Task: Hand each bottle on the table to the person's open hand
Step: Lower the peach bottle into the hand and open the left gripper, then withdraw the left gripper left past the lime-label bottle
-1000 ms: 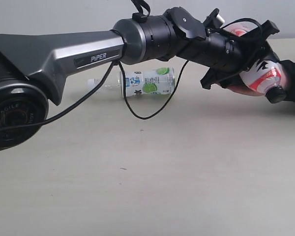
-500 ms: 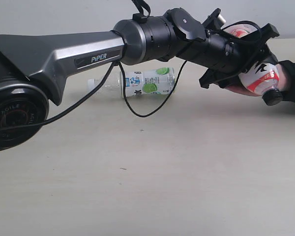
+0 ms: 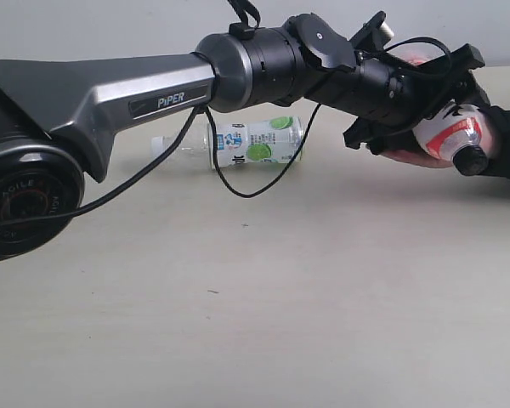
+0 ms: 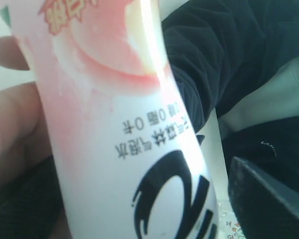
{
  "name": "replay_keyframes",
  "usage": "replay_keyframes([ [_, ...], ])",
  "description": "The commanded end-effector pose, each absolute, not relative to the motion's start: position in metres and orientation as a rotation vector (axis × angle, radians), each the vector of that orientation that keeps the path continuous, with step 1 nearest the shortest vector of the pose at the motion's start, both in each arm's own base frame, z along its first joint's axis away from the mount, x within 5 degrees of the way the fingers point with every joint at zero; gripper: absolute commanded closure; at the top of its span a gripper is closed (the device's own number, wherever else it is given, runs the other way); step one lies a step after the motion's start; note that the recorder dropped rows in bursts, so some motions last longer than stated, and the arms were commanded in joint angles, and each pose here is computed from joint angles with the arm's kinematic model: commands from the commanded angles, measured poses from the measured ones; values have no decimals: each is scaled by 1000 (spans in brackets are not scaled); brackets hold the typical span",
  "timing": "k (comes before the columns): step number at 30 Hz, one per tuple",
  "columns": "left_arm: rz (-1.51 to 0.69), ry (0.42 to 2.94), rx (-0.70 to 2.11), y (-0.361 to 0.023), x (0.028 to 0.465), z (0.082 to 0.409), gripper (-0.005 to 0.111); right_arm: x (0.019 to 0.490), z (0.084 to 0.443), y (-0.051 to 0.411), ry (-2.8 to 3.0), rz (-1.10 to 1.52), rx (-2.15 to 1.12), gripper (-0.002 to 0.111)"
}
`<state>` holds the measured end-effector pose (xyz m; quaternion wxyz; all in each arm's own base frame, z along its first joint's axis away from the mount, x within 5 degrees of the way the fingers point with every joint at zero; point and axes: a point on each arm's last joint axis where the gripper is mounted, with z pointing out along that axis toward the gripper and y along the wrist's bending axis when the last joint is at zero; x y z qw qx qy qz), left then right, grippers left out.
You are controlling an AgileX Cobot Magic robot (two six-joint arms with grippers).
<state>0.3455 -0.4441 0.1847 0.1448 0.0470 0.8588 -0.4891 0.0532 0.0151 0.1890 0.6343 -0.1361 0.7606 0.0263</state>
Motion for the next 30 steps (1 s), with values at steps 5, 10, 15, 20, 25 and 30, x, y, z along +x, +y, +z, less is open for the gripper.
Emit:
replay_keyframes([
  [5,-1425,2527,159,-428,354,198,23,53,189,15,1728,52,-306,108],
  [10,-1377,2609,294,-405,359,211,23,53,189,15,1728,52,-306,108],
  [15,-1279,2598,444,-394,355,235,23,53,189,15,1728,52,-306,108],
  [20,-1126,2600,613,-379,345,262,24,53,189,15,1728,52,-306,108],
  [25,-822,2645,799,-354,334,287,51,53,189,15,1728,52,-306,108],
  [30,-590,2698,848,-329,324,301,105,53,189,15,1728,52,-306,108],
])
